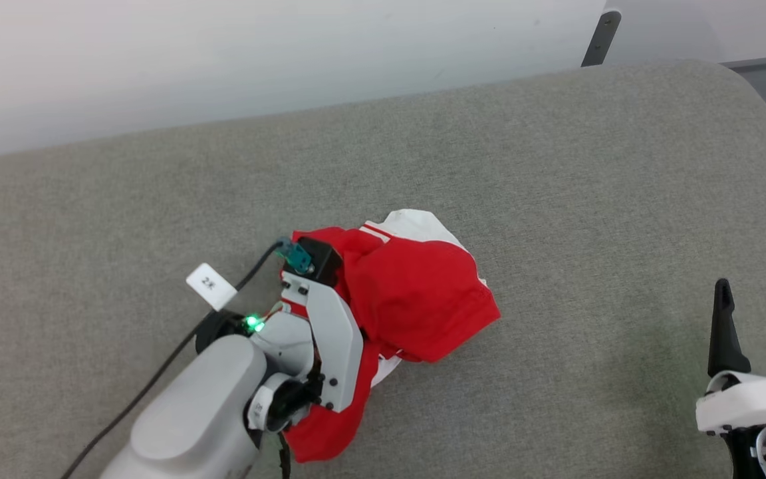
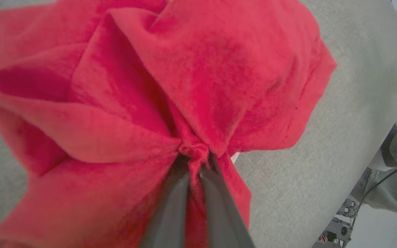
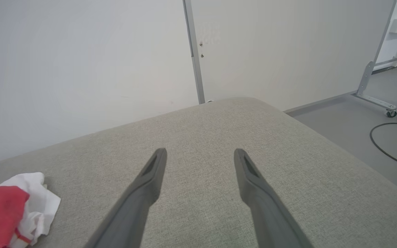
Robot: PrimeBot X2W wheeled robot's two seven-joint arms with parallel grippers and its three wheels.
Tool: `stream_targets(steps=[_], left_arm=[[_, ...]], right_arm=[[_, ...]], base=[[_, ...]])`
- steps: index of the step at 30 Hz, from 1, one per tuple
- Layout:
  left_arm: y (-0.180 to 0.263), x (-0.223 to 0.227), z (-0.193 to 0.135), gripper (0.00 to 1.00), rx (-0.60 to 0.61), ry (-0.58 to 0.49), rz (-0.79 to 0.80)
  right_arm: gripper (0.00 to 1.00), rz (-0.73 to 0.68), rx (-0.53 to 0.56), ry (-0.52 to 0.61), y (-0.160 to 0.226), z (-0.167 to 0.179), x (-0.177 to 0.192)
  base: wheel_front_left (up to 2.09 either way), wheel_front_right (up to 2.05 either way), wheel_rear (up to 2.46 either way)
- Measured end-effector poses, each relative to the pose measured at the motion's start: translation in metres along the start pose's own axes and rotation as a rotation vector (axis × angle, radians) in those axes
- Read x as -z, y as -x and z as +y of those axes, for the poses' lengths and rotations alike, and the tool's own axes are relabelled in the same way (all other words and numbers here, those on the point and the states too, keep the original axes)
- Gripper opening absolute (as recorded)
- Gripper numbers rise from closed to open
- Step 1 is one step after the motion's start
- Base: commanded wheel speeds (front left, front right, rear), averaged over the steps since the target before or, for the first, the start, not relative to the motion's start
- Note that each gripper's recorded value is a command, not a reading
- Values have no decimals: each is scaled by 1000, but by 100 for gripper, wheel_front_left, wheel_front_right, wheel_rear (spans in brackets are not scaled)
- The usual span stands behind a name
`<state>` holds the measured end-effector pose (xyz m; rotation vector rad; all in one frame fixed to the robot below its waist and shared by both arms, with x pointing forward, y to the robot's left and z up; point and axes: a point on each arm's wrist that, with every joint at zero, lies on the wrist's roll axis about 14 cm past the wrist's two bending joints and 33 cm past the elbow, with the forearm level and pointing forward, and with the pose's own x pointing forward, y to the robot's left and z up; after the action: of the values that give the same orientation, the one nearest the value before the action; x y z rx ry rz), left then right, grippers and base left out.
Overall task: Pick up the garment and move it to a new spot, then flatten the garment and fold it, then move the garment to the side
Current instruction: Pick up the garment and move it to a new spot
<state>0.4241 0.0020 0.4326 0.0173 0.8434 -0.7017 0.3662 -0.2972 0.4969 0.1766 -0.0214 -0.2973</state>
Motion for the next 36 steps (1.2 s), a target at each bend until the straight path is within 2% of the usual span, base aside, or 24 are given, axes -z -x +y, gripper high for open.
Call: stream_targets(steps=[6,7,9,10,11,16,22,28,36], left_arm=[[-9,25,3,0,4,14,76],[-9,26,3,5,5,18,77],[-8,27,3,47,9,27,75],[-7,26,4,92,3,30,68],[-5,24,5,100,1,29,62],[13,3,7,100,-13,-9,-12],[55,-31,12,100,-51,-47,-178],[115,-65,29,100,-145,-66,-450],[192,-71,57,100,-276,-86,-768]], right_arm=[[100,-6,-20,-3,-5,8,-2],[100,-11,-24,-5,-6,9,-4],[100,-15,-32,-6,-6,12,-5],[100,-16,-36,-5,-6,13,-5],[100,-16,-43,-2,-6,15,-6],[100,-30,-71,8,-5,24,-14],[100,-44,-113,16,3,36,-24],[100,-60,-171,24,9,52,-33],[100,-81,-235,28,12,72,-39]], base=[[0,0,0],[0,0,0],[0,0,0],[0,0,0],[0,0,0],[0,0,0],[0,0,0],[0,0,0],[0,0,0]])
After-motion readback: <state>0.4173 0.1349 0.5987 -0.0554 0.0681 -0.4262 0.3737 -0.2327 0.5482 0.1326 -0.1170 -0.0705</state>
